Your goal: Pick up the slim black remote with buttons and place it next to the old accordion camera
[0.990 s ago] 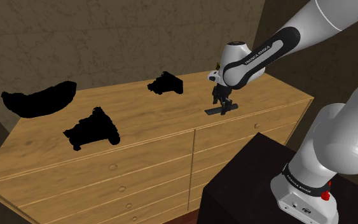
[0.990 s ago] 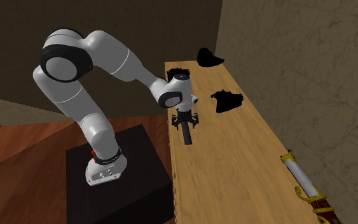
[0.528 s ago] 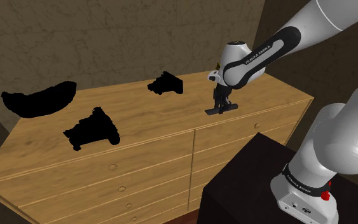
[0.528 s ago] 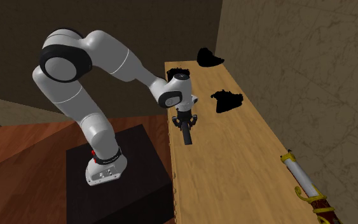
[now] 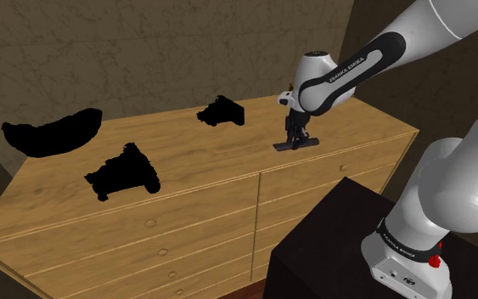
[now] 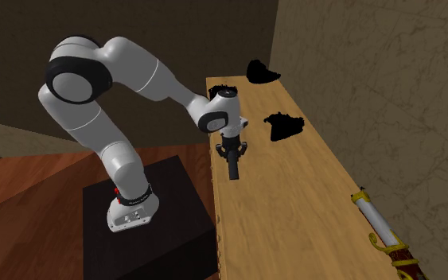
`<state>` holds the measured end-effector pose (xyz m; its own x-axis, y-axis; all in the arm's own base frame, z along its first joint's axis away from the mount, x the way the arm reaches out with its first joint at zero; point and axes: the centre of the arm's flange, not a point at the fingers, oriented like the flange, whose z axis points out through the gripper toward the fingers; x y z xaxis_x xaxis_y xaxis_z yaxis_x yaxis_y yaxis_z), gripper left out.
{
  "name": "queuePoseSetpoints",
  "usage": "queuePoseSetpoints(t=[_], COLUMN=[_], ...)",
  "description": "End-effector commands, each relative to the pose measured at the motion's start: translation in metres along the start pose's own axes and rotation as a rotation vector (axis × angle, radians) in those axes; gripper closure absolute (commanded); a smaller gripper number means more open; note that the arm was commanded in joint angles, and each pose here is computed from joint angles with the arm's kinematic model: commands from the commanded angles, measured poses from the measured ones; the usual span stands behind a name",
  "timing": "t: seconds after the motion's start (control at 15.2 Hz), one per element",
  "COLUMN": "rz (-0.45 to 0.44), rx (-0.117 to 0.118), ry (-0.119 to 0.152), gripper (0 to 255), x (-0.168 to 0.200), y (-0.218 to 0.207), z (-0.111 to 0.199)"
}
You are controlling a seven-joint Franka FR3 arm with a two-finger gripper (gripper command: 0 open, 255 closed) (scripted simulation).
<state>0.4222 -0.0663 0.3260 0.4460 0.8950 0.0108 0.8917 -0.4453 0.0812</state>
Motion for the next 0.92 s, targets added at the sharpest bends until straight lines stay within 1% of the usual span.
queuePoseSetpoints(t=[0.0,0.86], rz=[0.000,0.000], rx=[0.000,0.000], ry=[0.000,0.000], gripper=[255,255], x=[0.000,0.001], y=[0.001,0.006], z=[-0.010,-0.078])
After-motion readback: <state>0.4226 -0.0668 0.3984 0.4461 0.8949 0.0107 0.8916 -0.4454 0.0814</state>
